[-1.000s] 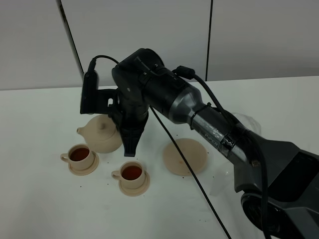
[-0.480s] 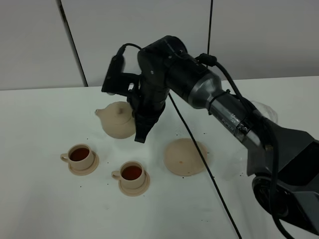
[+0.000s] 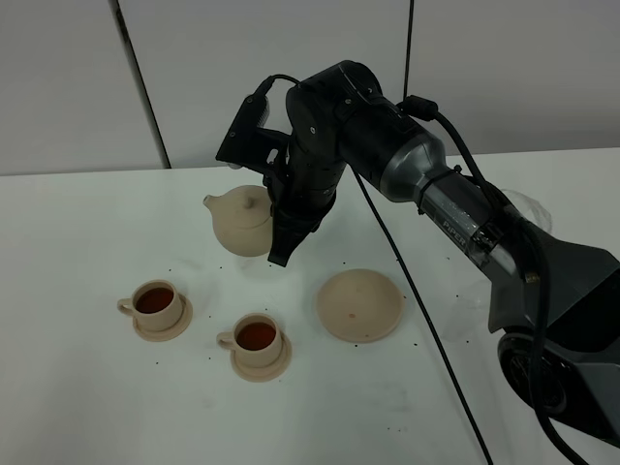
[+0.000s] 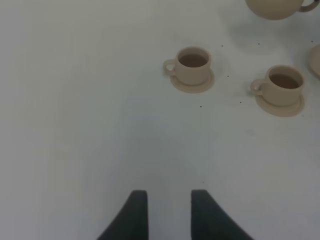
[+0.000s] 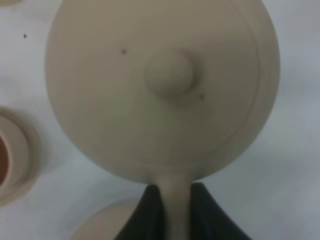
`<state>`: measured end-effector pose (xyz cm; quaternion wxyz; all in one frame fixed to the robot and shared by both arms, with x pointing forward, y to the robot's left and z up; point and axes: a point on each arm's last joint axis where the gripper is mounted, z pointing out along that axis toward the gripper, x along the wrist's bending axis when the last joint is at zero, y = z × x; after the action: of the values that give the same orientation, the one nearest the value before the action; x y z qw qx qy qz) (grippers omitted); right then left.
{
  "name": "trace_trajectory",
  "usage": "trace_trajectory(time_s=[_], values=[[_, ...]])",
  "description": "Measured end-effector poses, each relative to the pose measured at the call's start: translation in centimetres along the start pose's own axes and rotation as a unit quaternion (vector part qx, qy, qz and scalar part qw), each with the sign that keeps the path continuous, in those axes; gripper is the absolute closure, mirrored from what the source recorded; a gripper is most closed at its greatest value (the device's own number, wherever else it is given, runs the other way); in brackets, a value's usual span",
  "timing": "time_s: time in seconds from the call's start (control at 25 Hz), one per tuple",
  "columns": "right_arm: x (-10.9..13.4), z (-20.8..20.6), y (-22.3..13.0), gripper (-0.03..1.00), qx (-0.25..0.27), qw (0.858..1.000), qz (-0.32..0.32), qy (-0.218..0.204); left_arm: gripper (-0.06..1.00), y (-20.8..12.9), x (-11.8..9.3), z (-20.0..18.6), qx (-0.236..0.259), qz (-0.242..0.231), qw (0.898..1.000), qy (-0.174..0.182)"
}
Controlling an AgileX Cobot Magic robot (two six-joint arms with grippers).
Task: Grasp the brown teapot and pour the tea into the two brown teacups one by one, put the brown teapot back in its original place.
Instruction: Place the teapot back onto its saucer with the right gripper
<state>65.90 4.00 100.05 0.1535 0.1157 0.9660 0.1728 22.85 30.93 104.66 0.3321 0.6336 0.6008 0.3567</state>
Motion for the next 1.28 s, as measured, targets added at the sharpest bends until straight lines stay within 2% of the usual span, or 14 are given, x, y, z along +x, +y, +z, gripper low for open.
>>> trace_trajectory(time_s=[0.4,0.72,1.28], values=[[0.4,0.3,-0.6,0.88,0.018,0.999,0.037,0.012,0.66,0.0,0.0,0.0,0.000,-0.001,1.000,0.000],[0.9,-2.5,-1.5,0.88,0.041,0.997,0.069,0.010,0.66,0.0,0.0,0.0,0.000,-0.001,1.000,0.000],[1.2,-4.5,-6.3,0.88,0.106,0.983,0.148,0.037,0.66,0.0,0.0,0.0,0.000,-0.001,1.000,0.000]])
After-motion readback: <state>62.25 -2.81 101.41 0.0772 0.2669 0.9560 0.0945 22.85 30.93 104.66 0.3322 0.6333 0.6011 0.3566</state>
